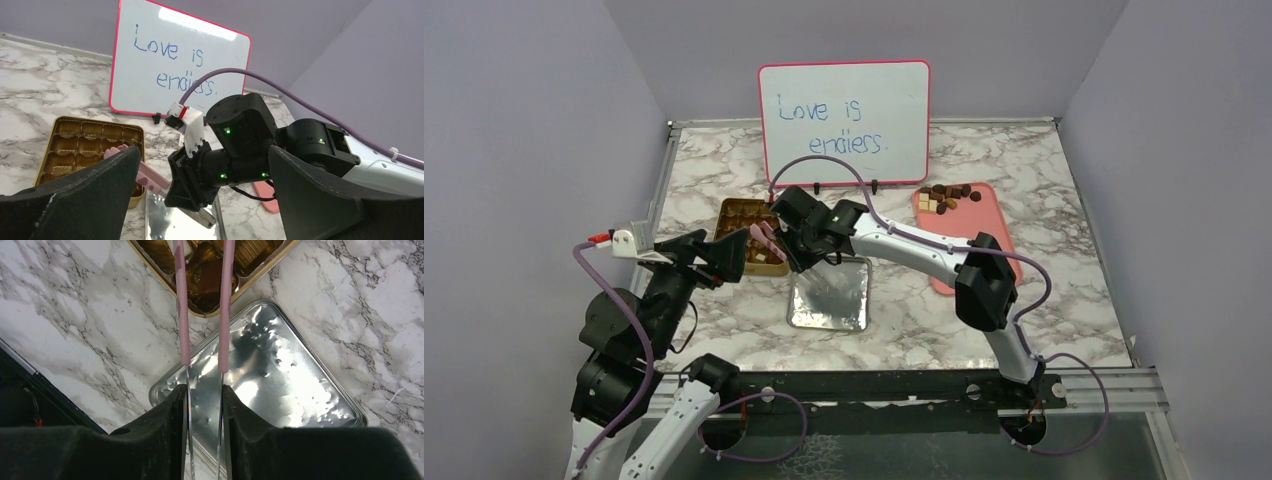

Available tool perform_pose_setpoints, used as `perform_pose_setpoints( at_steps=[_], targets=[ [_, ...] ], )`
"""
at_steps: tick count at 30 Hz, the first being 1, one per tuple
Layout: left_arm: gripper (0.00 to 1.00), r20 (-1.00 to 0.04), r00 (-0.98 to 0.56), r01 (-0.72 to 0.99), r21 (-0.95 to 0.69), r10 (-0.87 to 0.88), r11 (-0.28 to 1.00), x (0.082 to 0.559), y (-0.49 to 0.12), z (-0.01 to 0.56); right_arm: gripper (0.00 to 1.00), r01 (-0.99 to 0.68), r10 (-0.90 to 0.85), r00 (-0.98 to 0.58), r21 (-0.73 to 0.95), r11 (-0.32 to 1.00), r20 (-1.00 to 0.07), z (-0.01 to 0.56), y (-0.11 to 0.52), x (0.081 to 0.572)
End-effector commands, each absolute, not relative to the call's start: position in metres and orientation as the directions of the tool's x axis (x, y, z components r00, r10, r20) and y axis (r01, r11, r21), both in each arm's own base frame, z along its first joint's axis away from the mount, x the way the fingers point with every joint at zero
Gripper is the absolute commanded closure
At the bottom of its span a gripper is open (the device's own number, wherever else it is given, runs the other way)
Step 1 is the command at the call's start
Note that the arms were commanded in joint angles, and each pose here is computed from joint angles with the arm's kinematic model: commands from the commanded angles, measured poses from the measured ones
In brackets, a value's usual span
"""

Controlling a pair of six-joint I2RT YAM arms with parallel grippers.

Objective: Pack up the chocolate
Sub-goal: Place the fake chocolate in the packing box.

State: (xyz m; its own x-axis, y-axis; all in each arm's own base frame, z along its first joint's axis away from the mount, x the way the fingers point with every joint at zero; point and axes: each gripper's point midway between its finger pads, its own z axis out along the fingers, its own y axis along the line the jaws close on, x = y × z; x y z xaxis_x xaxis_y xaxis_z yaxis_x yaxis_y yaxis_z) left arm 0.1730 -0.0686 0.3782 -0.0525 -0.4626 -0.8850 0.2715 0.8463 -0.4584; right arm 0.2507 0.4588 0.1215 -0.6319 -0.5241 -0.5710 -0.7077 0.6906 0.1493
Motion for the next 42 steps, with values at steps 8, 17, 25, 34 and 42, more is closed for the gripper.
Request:
perform_pose_setpoints(
  at_steps=[8, 17, 25, 34, 42],
  targets=[
    [0.01, -0.9, -0.06, 0.24, -0.432, -0.431, 0.869, 0.18, -0.066, 0.363, 0.64, -0.733, -0.53, -0.598, 0.144, 0.665, -0.601, 0.134, 0.464, 0.25],
    [0.01, -0.913, -0.102, 0.224, -0.407, -0.394, 0.885, 0.191, -0.071, 0.338, 0.63, -0.738, -0.523, -0.57, 0.115, 0.665, -0.634, 0.157, 0.444, 0.247],
    [0.01, -0.913, -0.174, 0.199, -0.4, -0.369, 0.895, 0.203, -0.077, 0.296, 0.64, -0.693, -0.521, -0.554, 0.012, 0.721, -0.649, 0.178, 0.401, 0.252],
    [0.01, -0.912, -0.265, 0.211, -0.371, -0.313, 0.904, 0.217, -0.092, 0.257, 0.63, -0.58, -0.462, -0.606, -0.038, 0.814, -0.648, 0.199, 0.33, 0.268],
    [0.01, -0.928, -0.298, 0.222, -0.295, -0.223, 0.93, 0.232, -0.097, 0.246, 0.63, -0.389, -0.338, -0.716, -0.053, 0.92, -0.611, 0.188, 0.235, 0.298]
  ],
)
